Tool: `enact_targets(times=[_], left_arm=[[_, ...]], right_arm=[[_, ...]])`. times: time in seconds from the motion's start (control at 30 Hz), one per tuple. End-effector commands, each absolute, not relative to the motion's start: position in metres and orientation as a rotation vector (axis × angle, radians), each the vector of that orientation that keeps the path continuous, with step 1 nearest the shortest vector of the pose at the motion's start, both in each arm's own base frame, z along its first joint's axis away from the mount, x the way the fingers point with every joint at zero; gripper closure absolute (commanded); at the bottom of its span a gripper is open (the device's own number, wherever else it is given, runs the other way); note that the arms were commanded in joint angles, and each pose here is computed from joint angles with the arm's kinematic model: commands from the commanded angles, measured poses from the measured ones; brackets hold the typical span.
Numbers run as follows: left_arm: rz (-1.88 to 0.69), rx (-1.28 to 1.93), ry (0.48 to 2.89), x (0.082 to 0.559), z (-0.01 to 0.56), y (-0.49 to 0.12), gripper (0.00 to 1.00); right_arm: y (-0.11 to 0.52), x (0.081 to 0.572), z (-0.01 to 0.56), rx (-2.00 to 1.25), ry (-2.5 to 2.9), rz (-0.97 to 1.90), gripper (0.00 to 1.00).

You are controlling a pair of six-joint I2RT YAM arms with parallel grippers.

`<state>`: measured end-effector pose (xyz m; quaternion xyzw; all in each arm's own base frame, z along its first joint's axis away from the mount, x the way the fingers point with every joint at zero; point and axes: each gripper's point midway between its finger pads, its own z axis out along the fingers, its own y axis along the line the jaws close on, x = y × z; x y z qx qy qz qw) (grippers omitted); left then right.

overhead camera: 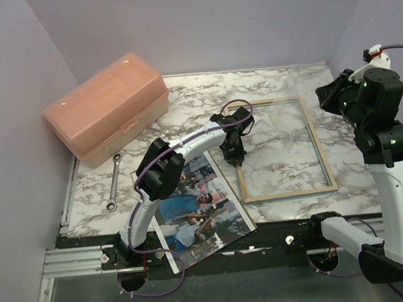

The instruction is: Put the photo into the frame

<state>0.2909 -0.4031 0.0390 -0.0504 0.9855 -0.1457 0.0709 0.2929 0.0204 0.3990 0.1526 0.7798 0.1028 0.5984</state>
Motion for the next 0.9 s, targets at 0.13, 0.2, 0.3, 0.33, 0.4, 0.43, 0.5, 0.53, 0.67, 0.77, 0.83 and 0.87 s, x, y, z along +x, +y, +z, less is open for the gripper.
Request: enact_targets(times=[0.13,0.2,0.3,0.33,0.4,0.43,0.5,0.53,0.67,0.77,0.83,0.87], left_arm=[[-0.599,-0.06,2.782,0.299,0.123,-0.385,1.0],[-0.614,-0.05,2.768,0.298,0.13,-0.375,1.0],[-0.6,-0.017,2.745,0.295,0.139,-0.354,1.0],[-0.585,-0.007,2.742,0.295,0.139,-0.347,1.0],[-0.541,0.018,2.748,0.289,0.137,-0.331,1.0],[-0.521,0.031,2.758,0.285,0.133,-0.323,1.0],[-0.499,0.049,2.765,0.278,0.127,-0.31,1.0],[-0.485,0.055,2.766,0.274,0.125,-0.303,1.0],[-0.415,0.032,2.799,0.261,0.102,-0.278,1.0],[-0.413,0.033,2.808,0.254,0.091,-0.269,1.0],[-0.388,0.038,2.817,0.25,0.085,-0.263,1.0],[-0.382,0.038,2.823,0.248,0.083,-0.261,1.0]], right_arm=[[0.05,0.296,0.391,0.247,1.871,0.391,1.0],[0.055,0.297,0.39,0.233,1.88,0.42,0.99],[0.064,0.298,0.386,0.206,1.898,0.468,1.0],[0.067,0.298,0.384,0.195,1.904,0.487,1.0],[0.073,0.298,0.38,0.18,1.92,0.521,1.0],[0.076,0.298,0.378,0.172,1.925,0.537,1.0],[0.083,0.297,0.374,0.159,1.933,0.58,1.0],[0.086,0.296,0.373,0.148,1.937,0.604,0.99],[0.097,0.295,0.369,0.132,1.949,0.679,1.0],[0.105,0.294,0.364,0.12,1.963,0.733,0.99],[0.108,0.292,0.361,0.114,1.972,0.759,0.99],[0.11,0.292,0.358,0.114,1.978,0.77,1.0]])
